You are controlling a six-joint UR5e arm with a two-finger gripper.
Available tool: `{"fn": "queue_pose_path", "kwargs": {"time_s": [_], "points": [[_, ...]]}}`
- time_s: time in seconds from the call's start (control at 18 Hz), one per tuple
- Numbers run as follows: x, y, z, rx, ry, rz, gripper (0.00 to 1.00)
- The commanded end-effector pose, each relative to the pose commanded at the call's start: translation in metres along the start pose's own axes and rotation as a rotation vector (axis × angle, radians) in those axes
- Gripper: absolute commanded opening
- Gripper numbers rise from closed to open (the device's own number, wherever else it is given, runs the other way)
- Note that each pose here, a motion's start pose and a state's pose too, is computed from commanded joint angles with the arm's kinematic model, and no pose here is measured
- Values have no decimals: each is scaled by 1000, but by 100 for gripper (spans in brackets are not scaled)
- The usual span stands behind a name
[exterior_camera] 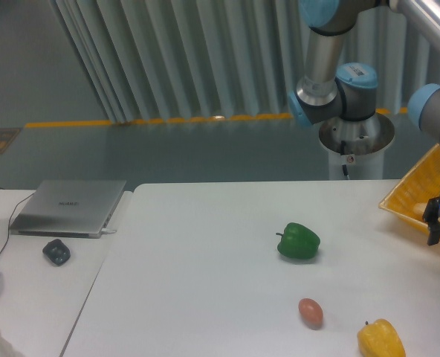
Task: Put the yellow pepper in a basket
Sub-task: 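Move the gripper from the yellow basket down toward the yellow pepper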
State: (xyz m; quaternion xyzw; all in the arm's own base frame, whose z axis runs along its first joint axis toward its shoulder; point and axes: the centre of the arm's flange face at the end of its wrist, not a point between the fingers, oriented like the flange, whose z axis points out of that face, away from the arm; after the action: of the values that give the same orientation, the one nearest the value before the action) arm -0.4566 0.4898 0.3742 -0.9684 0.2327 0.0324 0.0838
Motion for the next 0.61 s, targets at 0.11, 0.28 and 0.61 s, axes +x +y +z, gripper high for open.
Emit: {"fn": "queue_pose_path", "kwargs": {"time_s": [0.11, 0.28, 0.61], "points": [[-3, -8, -4, 1, -52, 22, 100], [0, -20, -3, -23, -75, 89, 100], [-1, -60, 32, -69, -50, 523, 100]]}}
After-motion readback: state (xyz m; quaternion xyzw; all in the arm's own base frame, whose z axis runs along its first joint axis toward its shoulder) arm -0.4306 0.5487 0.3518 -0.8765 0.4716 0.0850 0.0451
